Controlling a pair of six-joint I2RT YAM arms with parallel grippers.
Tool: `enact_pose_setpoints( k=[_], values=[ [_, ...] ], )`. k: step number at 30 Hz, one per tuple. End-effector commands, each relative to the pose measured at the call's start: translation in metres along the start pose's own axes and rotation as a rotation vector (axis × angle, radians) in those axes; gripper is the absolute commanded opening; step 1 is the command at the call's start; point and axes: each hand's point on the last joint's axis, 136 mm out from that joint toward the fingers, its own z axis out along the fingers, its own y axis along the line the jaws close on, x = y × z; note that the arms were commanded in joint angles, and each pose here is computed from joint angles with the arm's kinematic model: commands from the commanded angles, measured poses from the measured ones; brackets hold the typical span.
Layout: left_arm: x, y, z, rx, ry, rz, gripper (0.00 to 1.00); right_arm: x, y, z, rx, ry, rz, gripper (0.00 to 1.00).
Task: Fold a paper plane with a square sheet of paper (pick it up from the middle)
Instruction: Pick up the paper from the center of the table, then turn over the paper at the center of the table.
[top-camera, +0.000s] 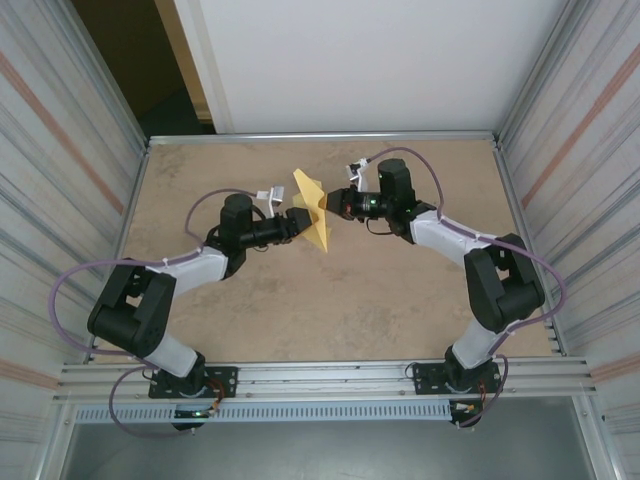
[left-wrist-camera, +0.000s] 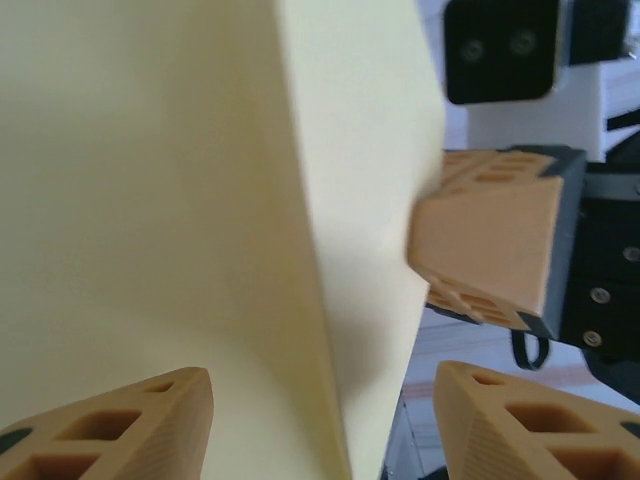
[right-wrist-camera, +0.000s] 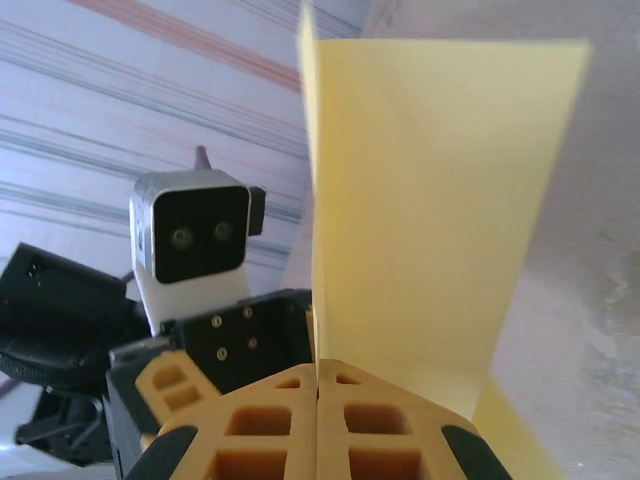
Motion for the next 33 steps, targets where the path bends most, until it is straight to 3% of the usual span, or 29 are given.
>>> enact_pose_setpoints(
  k=[1, 12, 24, 28, 33],
  values=[
    [-0.011, -0.039, 0.003, 0.116, -0.009, 0.073, 0.59, -0.008, 0.024, -0.009, -0.073, -0.03, 0.015, 0.03],
    [-0.013, -0.052, 0.002, 0.184, -0.019, 0.083, 0.42, -0.012, 0.035, -0.015, -0.121, -0.045, 0.036, 0.04],
    [-0.014, -0.047, 0.004, 0.163, -0.025, 0.066, 0.24, -0.013, 0.035, -0.02, -0.122, -0.053, 0.041, 0.11],
    [-0.015, -0.044, 0.005, 0.138, -0.022, 0.067, 0.15, -0.015, 0.028, -0.025, -0.092, -0.063, 0.056, 0.24],
    [-0.014, -0.033, 0.002, 0.051, -0.015, 0.096, 0.11, -0.019, 0.002, -0.049, 0.052, -0.118, 0.063, 0.44]
  ],
)
